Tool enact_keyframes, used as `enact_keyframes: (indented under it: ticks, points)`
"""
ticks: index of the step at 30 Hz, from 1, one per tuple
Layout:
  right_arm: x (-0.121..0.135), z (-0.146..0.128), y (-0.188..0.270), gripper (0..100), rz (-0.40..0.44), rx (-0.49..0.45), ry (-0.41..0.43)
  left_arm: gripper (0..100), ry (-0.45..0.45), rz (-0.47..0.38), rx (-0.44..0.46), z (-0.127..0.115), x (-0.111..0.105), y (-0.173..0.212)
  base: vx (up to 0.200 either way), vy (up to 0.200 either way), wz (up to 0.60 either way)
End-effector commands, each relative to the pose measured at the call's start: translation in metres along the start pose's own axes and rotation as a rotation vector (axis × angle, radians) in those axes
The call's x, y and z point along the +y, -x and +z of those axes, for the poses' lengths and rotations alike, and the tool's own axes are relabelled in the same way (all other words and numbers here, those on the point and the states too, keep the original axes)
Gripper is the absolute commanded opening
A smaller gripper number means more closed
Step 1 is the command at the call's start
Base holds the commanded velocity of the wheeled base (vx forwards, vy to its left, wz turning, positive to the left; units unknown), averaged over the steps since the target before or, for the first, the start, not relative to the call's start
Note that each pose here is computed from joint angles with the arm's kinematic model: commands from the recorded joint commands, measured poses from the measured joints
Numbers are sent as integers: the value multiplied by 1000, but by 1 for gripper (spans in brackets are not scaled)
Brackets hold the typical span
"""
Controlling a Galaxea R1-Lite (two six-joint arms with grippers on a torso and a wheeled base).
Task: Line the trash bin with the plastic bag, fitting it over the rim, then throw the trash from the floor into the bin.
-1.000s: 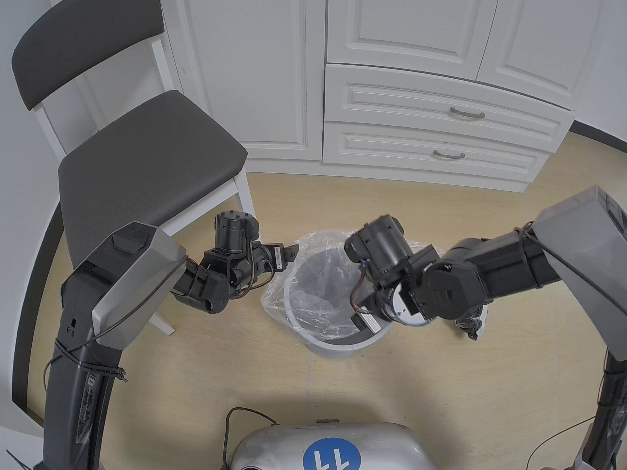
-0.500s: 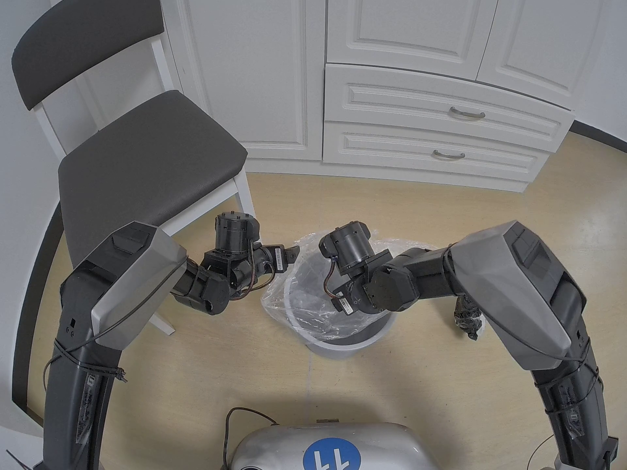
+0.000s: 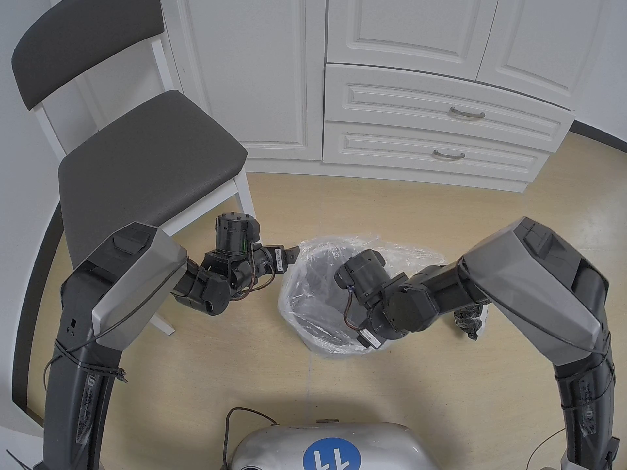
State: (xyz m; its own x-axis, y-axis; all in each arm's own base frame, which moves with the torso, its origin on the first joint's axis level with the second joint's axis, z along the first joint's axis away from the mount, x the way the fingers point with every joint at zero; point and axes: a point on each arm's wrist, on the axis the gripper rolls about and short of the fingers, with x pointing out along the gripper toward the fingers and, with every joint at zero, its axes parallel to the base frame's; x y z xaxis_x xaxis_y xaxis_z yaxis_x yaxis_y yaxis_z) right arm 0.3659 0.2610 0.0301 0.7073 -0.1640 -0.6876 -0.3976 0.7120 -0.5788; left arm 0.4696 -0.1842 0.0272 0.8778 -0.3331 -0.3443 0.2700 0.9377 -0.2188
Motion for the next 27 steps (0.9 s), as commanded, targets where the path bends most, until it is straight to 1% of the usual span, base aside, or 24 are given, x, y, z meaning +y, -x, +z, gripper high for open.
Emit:
enact_keyframes:
  ticks: [1,6,8,11,13,14,16,18,24,27]
  points:
    - [-13,-20,33,100,13,22,64,100,0,5,2,0,0,0,0,0,0]
    - [-8,-28,40,100,31,32,87,100,0,6,8,-2,1,2,0,0,0]
    - [4,-26,45,100,42,16,71,100,0,6,6,-1,0,2,0,0,0]
    - [13,-21,48,100,51,-3,46,100,0,6,5,-2,1,2,0,0,0]
    - [16,-20,49,100,53,-8,48,100,0,5,0,-1,0,2,0,0,0]
    - [21,-19,53,100,63,-15,59,100,0,4,-8,0,0,2,0,0,0]
    - [21,-20,53,100,64,-14,59,100,0,5,-6,-1,0,2,0,0,0]
    - [37,-23,54,100,83,-12,84,100,-1,6,-6,1,1,4,0,0,0]
    - [67,-27,52,100,117,-3,69,100,-4,1,-8,12,0,23,0,0,0]
    - [81,-22,59,100,197,-44,18,100,-8,-11,-13,13,-4,37,0,0,0]
